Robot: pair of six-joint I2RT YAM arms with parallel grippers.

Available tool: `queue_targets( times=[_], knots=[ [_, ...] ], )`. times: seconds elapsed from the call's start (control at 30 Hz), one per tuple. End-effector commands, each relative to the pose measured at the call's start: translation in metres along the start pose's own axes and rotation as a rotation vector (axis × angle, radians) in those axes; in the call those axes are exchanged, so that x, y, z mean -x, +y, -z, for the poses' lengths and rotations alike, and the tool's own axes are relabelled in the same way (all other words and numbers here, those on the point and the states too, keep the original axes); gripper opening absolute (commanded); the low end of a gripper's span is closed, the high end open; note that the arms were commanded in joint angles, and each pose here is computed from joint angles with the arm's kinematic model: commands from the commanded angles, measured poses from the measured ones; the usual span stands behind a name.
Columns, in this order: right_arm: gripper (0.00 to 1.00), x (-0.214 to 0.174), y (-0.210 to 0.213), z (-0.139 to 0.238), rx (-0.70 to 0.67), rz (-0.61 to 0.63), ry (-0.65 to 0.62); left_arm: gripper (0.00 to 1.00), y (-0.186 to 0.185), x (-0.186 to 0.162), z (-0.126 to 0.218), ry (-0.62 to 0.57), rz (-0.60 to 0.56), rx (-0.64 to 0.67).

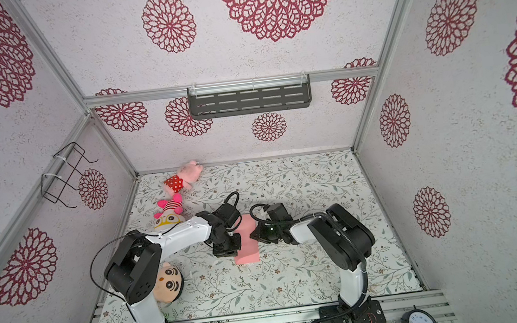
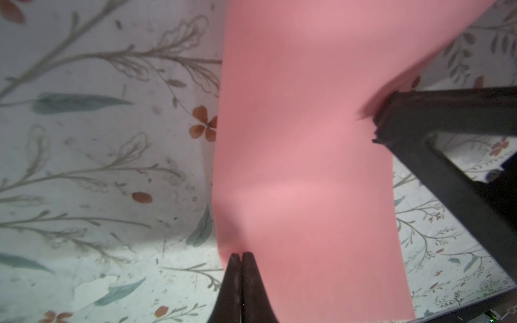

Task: Fold a paper plane with a square sheet of paper (pick it up from the middle)

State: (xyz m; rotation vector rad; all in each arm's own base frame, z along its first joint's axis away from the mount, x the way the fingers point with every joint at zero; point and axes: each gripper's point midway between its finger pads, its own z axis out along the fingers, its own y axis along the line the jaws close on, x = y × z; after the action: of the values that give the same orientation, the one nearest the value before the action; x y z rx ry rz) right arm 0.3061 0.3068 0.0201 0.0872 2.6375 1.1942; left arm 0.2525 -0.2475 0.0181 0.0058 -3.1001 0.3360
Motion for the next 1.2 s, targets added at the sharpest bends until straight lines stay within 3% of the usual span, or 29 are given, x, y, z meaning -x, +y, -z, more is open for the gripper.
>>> queue_targets(
  times=[0.0,0.77,0.97,1.17],
  knots=[
    [0.19,-0.055,-0.101,0.000,-0.346,-0.151,0.113,0.05,0.002,-0.009,-0.011,0.046,0.014,0.014],
    [0.19,-0.055,-0.105,-0.002,-0.353,-0.164,0.114,0.04,0.021,-0.051,-0.008,0.098,-0.005,0.099],
    [0.19,-0.055,-0.104,-0.002,-0.352,-0.163,0.114,0.04,0.005,-0.020,0.020,0.004,-0.022,0.036],
    [0.19,-0.055,-0.103,-0.003,-0.345,-0.166,0.121,0.06,-0.013,0.035,0.047,-0.123,0.024,-0.172]
  ],
)
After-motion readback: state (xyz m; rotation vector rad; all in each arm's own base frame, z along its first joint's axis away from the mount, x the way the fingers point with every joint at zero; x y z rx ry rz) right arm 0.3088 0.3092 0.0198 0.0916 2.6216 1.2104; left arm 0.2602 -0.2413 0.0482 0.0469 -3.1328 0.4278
